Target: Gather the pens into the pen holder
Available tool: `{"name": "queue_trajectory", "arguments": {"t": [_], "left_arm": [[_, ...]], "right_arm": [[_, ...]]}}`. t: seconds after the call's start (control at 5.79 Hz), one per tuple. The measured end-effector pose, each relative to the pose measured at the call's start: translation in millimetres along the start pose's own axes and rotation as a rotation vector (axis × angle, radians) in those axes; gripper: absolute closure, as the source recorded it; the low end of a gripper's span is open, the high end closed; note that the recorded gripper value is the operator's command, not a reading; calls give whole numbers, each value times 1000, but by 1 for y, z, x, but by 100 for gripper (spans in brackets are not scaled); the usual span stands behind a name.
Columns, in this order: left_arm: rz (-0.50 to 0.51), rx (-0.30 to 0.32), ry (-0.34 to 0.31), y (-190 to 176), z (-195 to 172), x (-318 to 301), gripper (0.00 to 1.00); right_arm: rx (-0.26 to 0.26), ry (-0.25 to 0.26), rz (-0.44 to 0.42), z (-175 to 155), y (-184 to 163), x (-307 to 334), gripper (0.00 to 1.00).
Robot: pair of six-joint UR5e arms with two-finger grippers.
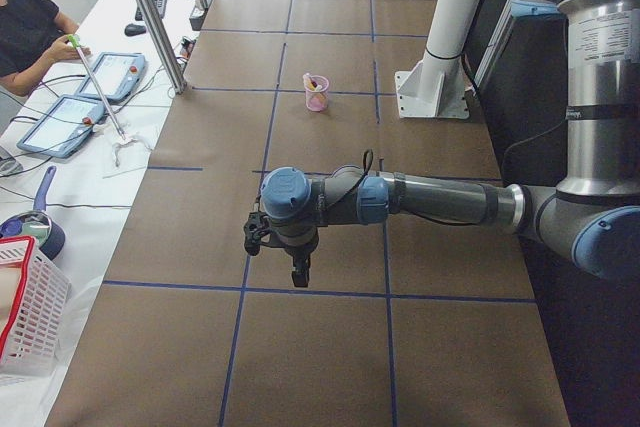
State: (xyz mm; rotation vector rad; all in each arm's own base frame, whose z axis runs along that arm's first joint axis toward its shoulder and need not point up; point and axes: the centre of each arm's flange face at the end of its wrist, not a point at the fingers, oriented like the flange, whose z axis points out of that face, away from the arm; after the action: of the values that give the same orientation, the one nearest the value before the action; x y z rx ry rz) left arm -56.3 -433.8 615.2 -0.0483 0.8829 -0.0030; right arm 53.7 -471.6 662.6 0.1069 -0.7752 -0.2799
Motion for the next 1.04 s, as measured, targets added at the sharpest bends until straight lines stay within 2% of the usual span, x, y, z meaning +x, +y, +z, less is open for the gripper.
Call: {"name": "queue_trajectory", "arguments": {"t": [0.69, 1.04], "left_arm": [[2, 5, -40, -4, -2, 2, 0], [65, -1, -78, -4, -1, -4, 0]], "right_arm": [[14, 8, -14, -28, -2, -27, 0], [16, 13, -16, -31, -1, -30, 0]]}}
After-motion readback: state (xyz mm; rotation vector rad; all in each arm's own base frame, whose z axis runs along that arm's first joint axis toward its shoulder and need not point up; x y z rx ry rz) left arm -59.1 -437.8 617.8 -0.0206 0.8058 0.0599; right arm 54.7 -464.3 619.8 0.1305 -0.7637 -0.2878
